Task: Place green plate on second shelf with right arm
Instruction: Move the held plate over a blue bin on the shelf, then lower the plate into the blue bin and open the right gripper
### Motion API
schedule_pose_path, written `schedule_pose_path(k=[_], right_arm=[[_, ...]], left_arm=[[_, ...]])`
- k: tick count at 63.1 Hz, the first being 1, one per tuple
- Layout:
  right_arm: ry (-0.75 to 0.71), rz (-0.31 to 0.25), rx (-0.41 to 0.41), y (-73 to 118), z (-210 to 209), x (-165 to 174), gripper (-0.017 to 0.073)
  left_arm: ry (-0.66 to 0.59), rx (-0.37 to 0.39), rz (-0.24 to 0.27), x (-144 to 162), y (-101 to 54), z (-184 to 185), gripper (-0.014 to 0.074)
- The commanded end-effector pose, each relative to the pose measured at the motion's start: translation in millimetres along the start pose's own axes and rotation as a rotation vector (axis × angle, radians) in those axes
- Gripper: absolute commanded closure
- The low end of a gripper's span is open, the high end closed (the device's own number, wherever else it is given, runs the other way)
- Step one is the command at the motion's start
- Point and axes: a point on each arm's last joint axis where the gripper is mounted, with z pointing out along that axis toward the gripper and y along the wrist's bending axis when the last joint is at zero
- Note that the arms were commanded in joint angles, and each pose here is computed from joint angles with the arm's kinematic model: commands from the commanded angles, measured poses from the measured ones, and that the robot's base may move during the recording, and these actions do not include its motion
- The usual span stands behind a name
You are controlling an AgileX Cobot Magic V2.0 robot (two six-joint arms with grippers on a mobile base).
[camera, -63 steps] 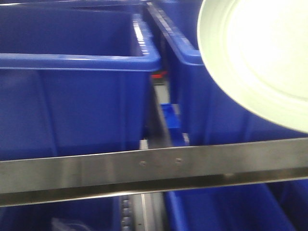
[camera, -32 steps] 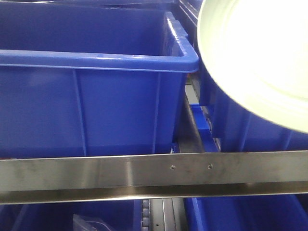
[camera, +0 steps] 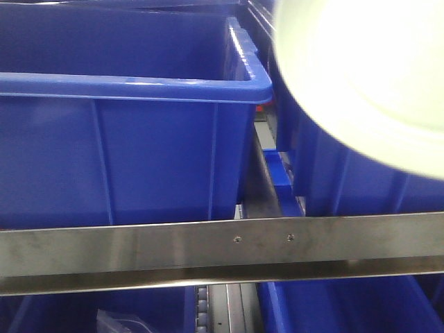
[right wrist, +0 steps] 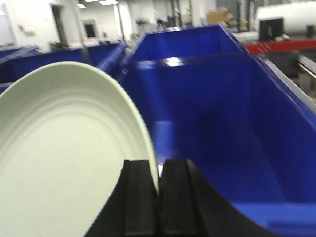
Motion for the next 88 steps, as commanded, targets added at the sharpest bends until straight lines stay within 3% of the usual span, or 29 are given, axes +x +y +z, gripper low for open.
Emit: schedule_pose_path(k=[1, 12, 20, 25, 31, 33, 36, 41, 47, 55, 67, 79, 85, 88], right_arm=[[-0.178, 0.001, -0.177, 17.3, -2.1, -24.3, 0.0506], [-0.294, -0.011, -0.32, 29.7, -7.7, -34.0, 0.0506], [-0.324, -0.004, -0.349, 32.1, -9.4, -37.2, 0.0506], [-0.305, 0.033, -0.285, 26.9, -7.1, -40.4, 0.0506], [-0.24, 0.109, -0.108, 13.3, -1.5, -50.3, 0.0506], [-0.226, 0.1, -0.067, 10.8, 0.0, -54.9, 0.0506], [-0.217, 0.034, -0.023, 9.1, 3.3, -63.8, 0.0506], [-0.225, -0.081, 0.0, 9.3, 12.6, -77.2, 0.0506], [-0.183, -0.142, 0.03, 5.7, 34.0, -84.7, 0.0506], [-0.092, -0.109, 0.097, -8.5, 74.6, -86.3, 0.0506], [-0.151, 0.003, 0.19, -39.3, 129.5, -107.8, 0.0506], [-0.102, -0.015, 0.234, -70.0, 185.0, -106.6, 0.0493], [-0.051, -0.057, 0.232, -77.5, 204.0, -99.2, 0.0417], [-0.038, -0.071, 0.229, -79.7, 209.7, -96.8, 0.0338]], left_arm=[[-0.063, 0.014, -0.012, 4.8, 0.5, -0.3, 0.0463], [-0.063, 0.014, -0.012, 4.8, 0.5, -0.3, 0.0463], [-0.063, 0.014, -0.012, 4.8, 0.5, -0.3, 0.0463], [-0.063, 0.014, -0.012, 4.8, 0.5, -0.3, 0.0463], [-0.063, 0.014, -0.012, 4.8, 0.5, -0.3, 0.0463], [-0.063, 0.014, -0.012, 4.8, 0.5, -0.3, 0.0463], [-0.063, 0.014, -0.012, 4.8, 0.5, -0.3, 0.0463], [-0.063, 0.014, -0.012, 4.8, 0.5, -0.3, 0.0463], [-0.063, 0.014, -0.012, 4.8, 0.5, -0.3, 0.0463], [-0.063, 0.014, -0.012, 4.8, 0.5, -0.3, 0.0463], [-0.063, 0.014, -0.012, 4.8, 0.5, -0.3, 0.0463], [-0.063, 0.014, -0.012, 4.8, 0.5, -0.3, 0.0463], [-0.063, 0.014, -0.012, 4.8, 0.5, -0.3, 0.0463], [-0.063, 0.014, -0.012, 4.8, 0.5, -0.3, 0.0463]])
